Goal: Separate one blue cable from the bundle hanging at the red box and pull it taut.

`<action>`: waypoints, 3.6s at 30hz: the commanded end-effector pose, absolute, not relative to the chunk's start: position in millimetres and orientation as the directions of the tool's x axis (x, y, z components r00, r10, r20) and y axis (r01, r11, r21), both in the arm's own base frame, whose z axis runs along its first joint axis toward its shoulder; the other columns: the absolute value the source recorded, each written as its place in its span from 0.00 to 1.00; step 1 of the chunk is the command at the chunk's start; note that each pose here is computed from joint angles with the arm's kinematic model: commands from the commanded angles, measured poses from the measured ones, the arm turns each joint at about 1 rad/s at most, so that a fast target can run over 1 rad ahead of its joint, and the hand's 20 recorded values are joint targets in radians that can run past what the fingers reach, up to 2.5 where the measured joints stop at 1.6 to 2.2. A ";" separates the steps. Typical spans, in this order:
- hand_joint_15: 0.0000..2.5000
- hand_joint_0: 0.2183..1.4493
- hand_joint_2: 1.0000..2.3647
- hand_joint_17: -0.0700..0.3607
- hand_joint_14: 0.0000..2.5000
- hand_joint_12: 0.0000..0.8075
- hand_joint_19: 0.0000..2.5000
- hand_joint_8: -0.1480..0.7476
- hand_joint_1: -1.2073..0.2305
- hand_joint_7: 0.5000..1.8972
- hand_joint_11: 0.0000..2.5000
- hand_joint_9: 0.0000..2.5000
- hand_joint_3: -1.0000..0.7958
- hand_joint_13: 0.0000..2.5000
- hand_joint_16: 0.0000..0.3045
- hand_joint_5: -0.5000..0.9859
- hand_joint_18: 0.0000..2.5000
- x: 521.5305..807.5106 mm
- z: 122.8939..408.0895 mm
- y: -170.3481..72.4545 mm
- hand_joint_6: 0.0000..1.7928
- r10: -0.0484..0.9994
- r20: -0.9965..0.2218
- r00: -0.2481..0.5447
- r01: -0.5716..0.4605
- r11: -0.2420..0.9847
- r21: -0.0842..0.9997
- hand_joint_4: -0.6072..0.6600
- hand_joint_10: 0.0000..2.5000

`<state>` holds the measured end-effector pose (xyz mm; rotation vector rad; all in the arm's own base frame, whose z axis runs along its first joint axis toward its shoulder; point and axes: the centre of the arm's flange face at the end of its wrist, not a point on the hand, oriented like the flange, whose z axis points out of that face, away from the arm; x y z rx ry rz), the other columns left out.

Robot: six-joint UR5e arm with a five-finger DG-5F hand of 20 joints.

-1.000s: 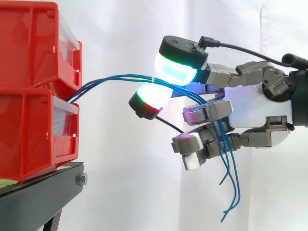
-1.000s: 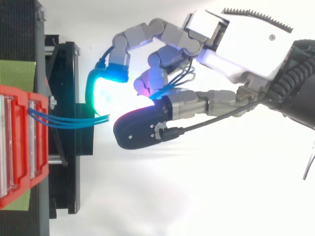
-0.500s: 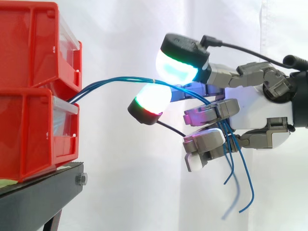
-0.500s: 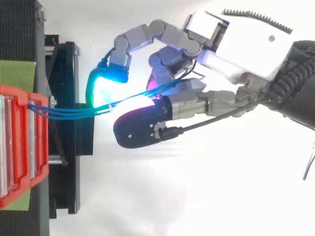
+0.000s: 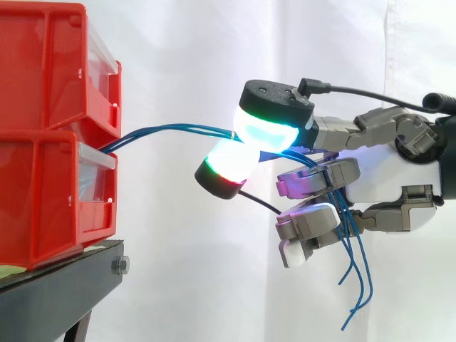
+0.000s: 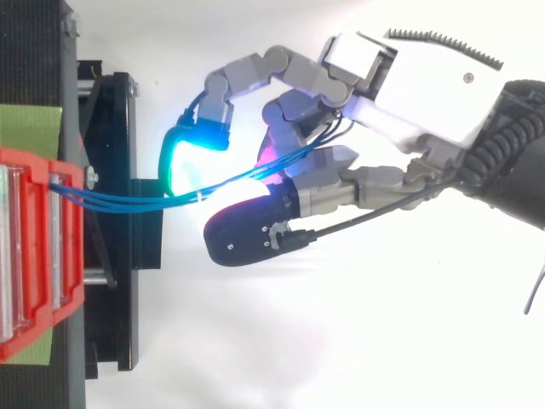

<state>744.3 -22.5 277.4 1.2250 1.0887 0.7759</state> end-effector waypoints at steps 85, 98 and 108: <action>0.67 0.38 0.01 0.40 0.08 0.37 0.35 0.32 0.36 0.42 0.58 0.30 0.32 0.42 0.15 0.17 0.28 744.3 277.4 -21.2 0.49 0.919 -0.219 0.328 0.085 0.202 0.976 0.30 0.66; 0.65 0.52 0.00 0.39 0.12 0.36 0.36 0.29 0.23 0.40 0.58 0.28 0.30 0.41 0.14 0.16 0.25 744.5 276.3 -20.2 0.49 0.919 -0.220 0.327 0.086 0.203 0.975 0.29 0.66; 0.63 0.52 0.00 0.39 0.23 0.35 0.34 0.27 0.21 0.40 0.58 0.24 0.28 0.38 0.14 0.15 0.26 744.3 277.4 -20.2 0.48 0.919 -0.219 0.328 0.085 0.202 0.976 0.28 0.68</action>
